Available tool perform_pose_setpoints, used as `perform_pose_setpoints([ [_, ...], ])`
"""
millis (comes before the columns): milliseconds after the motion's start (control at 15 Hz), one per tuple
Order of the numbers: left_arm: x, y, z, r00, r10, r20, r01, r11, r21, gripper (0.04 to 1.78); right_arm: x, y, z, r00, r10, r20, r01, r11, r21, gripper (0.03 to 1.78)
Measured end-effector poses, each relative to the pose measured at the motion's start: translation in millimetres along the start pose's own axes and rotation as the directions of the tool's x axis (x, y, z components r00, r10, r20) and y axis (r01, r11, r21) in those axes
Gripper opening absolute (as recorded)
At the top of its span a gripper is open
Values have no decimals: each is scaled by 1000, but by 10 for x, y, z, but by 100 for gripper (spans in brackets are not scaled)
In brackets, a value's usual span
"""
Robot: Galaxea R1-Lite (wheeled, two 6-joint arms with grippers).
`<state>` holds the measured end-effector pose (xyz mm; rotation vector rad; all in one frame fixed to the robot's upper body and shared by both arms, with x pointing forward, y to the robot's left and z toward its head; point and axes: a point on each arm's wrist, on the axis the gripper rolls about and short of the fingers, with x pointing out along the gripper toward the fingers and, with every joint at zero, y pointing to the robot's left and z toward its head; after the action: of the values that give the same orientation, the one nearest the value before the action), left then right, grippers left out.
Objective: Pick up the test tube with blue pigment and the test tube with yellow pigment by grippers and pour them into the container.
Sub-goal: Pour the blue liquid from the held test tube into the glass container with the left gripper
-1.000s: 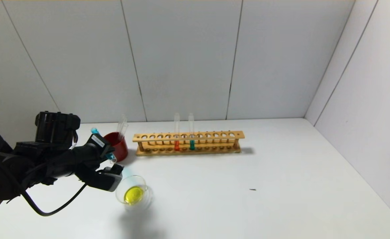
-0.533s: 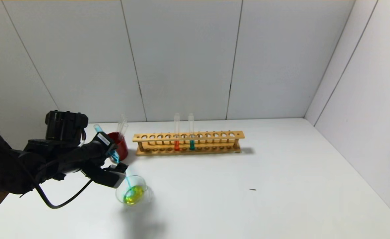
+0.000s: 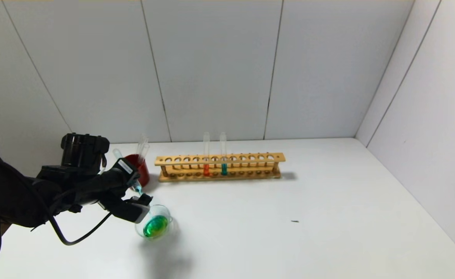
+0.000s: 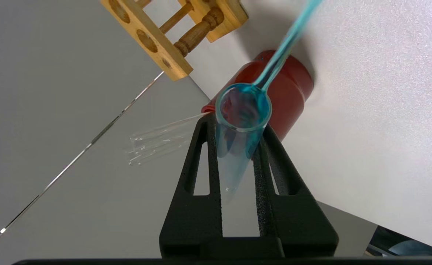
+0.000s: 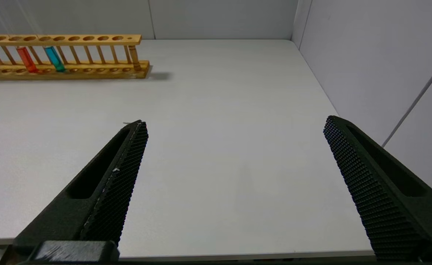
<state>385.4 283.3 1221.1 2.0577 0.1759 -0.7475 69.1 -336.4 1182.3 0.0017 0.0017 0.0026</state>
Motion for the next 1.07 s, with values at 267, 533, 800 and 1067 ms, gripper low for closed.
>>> perform_pose_setpoints([
  [267, 7, 13, 31, 1000, -4, -3, 5, 1000, 19, 31, 0, 0, 0, 1000, 0, 0, 0, 1000, 0, 175],
  [533, 6, 22, 57, 1000, -3, 3, 3, 999, 48, 31, 0, 0, 0, 1000, 0, 0, 0, 1000, 0, 175],
  [800, 4, 49, 123, 1000, 2, 17, -3, 998, 60, 31, 0, 0, 0, 1000, 0, 0, 0, 1000, 0, 175],
  [1067, -7, 55, 143, 1000, 5, 21, -6, 998, 62, 31, 0, 0, 0, 1000, 0, 0, 0, 1000, 0, 175],
])
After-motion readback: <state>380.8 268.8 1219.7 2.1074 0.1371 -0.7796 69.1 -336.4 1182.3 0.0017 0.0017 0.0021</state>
